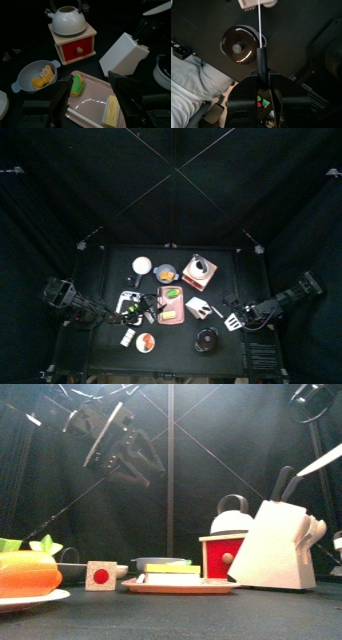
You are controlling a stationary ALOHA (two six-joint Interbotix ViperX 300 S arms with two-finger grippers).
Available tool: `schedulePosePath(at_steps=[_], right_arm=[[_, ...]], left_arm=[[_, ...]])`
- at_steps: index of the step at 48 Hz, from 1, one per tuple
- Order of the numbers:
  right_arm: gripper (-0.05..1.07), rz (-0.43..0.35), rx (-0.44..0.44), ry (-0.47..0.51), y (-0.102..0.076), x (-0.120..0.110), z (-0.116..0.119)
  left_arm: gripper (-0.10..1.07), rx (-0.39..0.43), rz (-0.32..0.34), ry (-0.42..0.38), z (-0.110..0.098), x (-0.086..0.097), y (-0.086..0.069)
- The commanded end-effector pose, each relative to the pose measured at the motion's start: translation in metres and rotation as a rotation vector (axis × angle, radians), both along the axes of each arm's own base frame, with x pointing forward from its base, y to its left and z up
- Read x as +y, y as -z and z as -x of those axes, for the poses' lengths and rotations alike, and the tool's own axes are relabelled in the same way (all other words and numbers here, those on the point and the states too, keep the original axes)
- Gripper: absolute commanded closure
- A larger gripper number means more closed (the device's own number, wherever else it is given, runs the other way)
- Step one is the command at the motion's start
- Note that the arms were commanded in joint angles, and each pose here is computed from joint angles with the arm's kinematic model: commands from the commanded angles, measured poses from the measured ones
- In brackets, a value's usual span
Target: Push knife holder up
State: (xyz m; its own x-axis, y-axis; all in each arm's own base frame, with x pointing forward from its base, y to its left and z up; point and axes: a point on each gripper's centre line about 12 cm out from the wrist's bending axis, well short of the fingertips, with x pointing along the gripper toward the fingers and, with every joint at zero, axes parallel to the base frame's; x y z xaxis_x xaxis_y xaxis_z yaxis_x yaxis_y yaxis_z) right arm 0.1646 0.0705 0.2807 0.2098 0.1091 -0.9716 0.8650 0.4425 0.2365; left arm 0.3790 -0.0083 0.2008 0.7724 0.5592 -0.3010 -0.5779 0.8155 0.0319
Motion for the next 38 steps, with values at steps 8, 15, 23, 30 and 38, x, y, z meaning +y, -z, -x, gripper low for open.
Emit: schedulePosePath(at_steps=[8, 15, 23, 30, 38], right_arm=[[0.56, -0.015, -0.034, -0.021, 0.015, -0.001, -0.015], [0.56, 0.011, -0.046, 0.010, 0.016, -0.011, -0.015], [0.56, 0.011, -0.062, 0.023, 0.022, -0.013, -0.019], [0.56, 0.006, -0.070, 0.023, 0.024, -0.012, -0.021], [0.56, -0.008, -0.063, 0.022, 0.031, -0.009, -0.021]], left_arm=[[0.05, -0.028, 0.014, -0.077, -0.047, 0.016, 0.005], [0.05, -0.016, 0.030, -0.084, -0.061, 0.018, 0.015], [0.05, -0.007, 0.049, -0.103, -0.068, 0.018, 0.022], [0.05, -0.001, 0.054, -0.094, -0.069, 0.017, 0.024], [0.05, 0.007, 0.057, -0.094, -0.071, 0.017, 0.029]])
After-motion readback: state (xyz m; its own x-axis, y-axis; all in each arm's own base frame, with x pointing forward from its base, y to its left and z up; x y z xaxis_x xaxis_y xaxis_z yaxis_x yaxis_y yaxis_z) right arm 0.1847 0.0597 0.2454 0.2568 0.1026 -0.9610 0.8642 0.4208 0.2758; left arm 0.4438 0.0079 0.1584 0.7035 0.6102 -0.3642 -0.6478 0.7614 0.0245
